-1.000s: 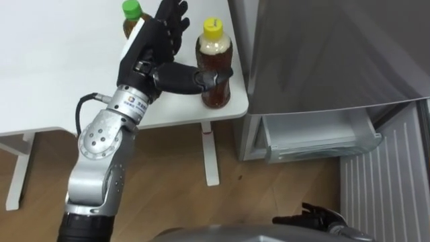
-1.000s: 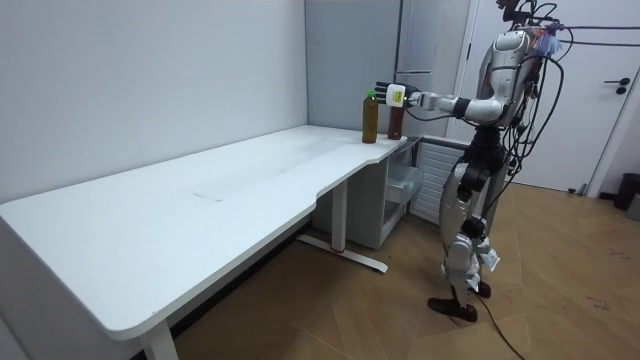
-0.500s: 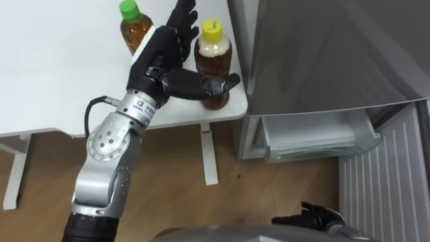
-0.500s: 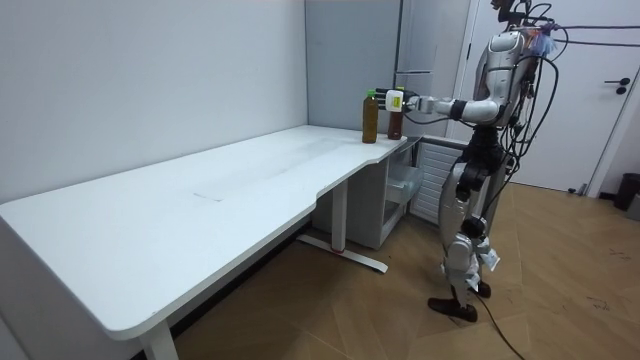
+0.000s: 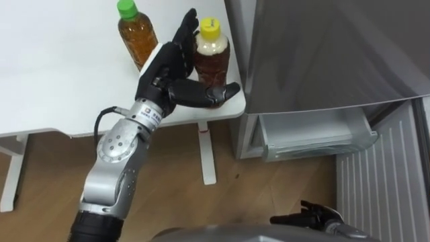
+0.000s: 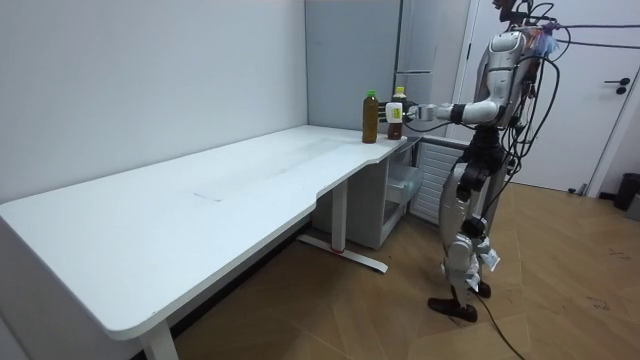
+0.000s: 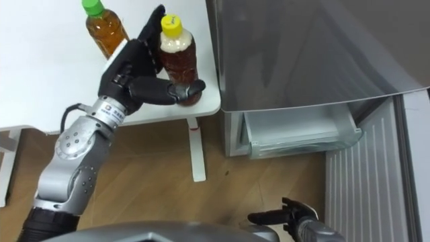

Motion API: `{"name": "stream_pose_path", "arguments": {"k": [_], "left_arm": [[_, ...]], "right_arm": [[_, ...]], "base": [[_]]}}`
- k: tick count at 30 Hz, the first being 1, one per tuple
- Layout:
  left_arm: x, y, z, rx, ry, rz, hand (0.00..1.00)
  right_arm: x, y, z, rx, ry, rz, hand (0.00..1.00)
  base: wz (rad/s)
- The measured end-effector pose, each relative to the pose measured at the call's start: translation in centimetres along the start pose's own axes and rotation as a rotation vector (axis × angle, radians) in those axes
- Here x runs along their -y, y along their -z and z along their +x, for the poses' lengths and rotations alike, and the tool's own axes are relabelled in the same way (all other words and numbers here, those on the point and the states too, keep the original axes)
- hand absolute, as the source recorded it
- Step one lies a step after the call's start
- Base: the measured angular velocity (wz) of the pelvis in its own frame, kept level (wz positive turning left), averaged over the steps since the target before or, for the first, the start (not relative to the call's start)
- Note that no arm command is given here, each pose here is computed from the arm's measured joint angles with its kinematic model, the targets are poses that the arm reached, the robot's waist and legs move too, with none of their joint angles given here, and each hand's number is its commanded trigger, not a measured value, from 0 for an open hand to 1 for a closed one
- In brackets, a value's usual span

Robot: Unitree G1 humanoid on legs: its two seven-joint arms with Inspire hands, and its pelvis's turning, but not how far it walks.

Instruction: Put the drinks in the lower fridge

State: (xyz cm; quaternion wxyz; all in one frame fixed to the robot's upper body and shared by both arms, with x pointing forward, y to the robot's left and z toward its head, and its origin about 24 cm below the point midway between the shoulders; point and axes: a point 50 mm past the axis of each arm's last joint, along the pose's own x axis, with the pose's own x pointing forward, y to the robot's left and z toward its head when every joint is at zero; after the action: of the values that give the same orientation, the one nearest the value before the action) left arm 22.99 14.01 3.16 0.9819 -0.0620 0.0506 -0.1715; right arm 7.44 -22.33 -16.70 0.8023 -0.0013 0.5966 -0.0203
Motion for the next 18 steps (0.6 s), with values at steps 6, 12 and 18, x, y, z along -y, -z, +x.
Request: {"name": "stream_pose_path", "arguments": {"k": [6,12,18], "left_arm": [[0.0,-0.4,0.5,0.016,-0.006,0.005,0.00],[0.0,-0.5,0.7,0.020,-0.017,0.006,0.00],[-0.3,-0.4,1.1,0.007,-0.036,0.007,0.00]], "right_arm": [[-0.1,-0.2,0.0,0.006,-0.003,0.000,0.00],[-0.1,-0.3,0.1,0.005,0.003,-0.001,0.00],[0.0,-0.4,0.1,-0.001,0.008,-0.001,0.00]], "base": [[0.00],[0.00],[0.00]]}}
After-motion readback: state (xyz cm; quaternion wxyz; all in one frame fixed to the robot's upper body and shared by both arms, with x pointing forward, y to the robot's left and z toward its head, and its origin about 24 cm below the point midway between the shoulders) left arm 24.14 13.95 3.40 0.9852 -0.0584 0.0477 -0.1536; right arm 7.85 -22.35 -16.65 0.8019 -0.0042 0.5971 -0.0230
